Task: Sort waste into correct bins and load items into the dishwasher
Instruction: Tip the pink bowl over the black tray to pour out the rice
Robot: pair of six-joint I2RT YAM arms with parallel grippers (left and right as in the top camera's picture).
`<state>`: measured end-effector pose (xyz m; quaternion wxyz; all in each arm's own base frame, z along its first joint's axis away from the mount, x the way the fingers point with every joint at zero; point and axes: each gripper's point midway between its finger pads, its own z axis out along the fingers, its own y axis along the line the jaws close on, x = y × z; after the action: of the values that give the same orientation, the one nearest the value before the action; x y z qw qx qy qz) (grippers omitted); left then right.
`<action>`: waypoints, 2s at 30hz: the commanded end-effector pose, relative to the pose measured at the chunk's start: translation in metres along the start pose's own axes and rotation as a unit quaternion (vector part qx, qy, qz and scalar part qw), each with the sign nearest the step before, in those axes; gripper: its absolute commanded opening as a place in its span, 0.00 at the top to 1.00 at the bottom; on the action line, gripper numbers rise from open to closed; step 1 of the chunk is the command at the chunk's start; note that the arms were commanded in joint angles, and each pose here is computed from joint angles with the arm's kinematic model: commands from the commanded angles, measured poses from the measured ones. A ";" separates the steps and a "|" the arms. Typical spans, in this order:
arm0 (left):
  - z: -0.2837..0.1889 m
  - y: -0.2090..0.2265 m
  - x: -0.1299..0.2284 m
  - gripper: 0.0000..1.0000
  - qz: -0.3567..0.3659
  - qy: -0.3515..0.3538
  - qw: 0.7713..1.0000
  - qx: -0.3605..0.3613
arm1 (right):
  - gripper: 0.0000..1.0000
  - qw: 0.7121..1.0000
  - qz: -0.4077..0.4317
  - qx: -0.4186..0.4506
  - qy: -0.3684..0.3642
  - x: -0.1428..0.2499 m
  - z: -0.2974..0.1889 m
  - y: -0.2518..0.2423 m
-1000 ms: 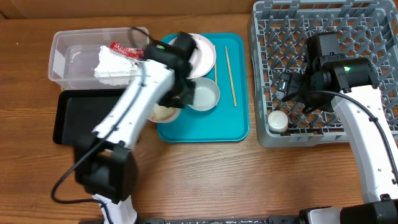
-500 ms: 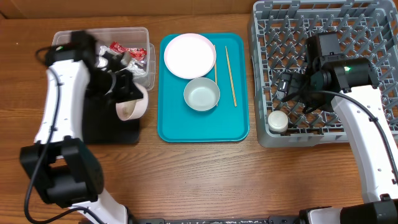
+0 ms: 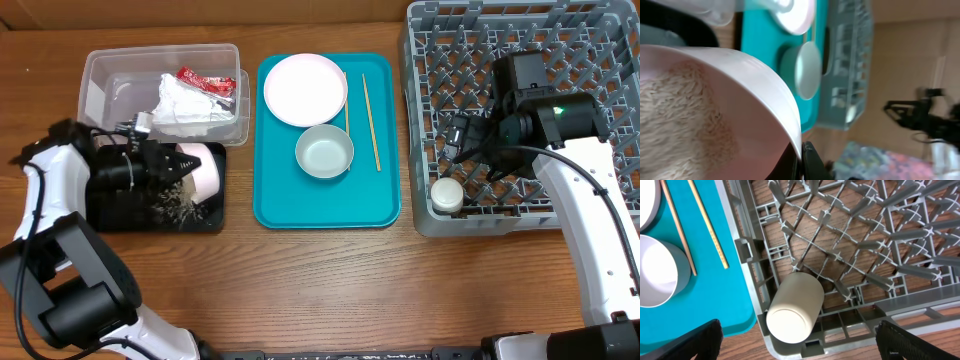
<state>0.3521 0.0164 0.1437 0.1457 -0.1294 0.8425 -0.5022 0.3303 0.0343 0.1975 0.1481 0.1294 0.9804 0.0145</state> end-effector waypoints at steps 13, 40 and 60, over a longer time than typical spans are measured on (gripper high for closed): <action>-0.042 -0.069 -0.027 0.96 -0.031 -0.090 0.969 0.229 | 0.00 1.000 -0.013 0.002 -0.008 -0.004 -0.005 0.000; -0.039 -0.063 -0.024 0.96 -0.067 -0.077 0.972 0.210 | 0.00 1.000 -0.014 0.006 0.000 0.000 -0.005 -0.002; -0.043 -0.009 -0.032 0.96 -0.088 -0.091 0.989 0.079 | 0.00 1.000 -0.014 0.006 0.003 0.001 -0.005 -0.002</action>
<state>0.3659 0.0651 0.1672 0.1849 -0.2456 0.7701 -0.5590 0.3221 0.0331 0.1951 0.1314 0.1182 0.9842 0.0084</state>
